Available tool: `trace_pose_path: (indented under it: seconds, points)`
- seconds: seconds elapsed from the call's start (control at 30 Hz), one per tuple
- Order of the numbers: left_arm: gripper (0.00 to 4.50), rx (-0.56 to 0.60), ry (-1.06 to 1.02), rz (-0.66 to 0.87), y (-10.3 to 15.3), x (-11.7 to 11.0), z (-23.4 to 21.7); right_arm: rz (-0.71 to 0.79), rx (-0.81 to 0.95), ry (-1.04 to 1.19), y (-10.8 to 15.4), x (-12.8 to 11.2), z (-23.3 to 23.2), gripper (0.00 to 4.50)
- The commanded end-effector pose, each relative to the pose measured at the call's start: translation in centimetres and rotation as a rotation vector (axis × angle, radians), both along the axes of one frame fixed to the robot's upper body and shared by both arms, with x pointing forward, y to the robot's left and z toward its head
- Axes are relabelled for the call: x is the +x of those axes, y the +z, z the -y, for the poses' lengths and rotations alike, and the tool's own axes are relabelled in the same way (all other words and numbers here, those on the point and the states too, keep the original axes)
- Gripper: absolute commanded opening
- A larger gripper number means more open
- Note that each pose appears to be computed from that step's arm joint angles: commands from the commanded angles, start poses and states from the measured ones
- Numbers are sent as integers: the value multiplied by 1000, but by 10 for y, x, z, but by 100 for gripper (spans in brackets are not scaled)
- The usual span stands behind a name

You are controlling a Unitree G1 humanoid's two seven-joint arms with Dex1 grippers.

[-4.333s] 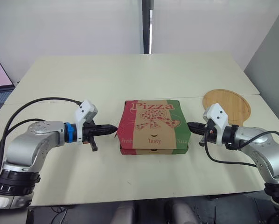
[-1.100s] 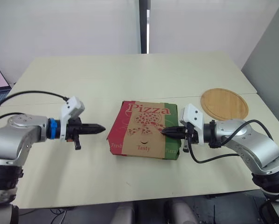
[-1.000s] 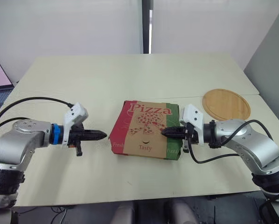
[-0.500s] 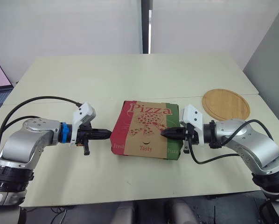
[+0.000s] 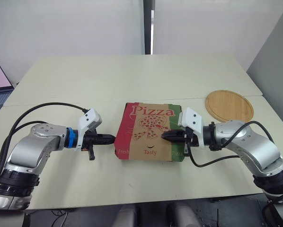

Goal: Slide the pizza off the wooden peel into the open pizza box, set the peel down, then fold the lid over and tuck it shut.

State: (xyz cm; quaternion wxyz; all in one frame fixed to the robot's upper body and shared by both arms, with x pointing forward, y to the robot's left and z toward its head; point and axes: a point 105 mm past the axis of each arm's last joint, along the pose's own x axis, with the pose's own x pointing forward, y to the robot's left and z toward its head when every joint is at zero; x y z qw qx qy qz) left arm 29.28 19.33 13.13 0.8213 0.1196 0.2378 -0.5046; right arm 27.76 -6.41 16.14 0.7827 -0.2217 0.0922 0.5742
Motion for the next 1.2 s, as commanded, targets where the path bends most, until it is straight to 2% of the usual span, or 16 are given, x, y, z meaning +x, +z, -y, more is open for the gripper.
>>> trace_pose_path:
  seconds: [0.03,0.3,0.37,0.63,0.83,1.0,1.1,1.2]
  points:
    - [2,-18,6,32,7,0,-1,25,-5,5,1,0,-1,0]
    - [2,-136,-23,75,54,9,2,31,-18,3,-1,1,-1,0]
    - [2,-123,-66,92,58,10,10,32,-18,3,-1,1,-1,0]
    - [2,-47,-201,107,28,19,46,59,33,4,10,2,-5,0]
    - [2,-44,-208,111,27,25,47,102,126,-3,37,-2,-1,0]
    - [0,-45,-209,119,32,29,48,90,111,41,52,-25,19,154]
    - [0,-46,-211,125,34,30,49,56,36,96,47,-44,27,246]
    - [0,-46,-217,127,37,31,49,89,-64,110,37,-52,32,352]
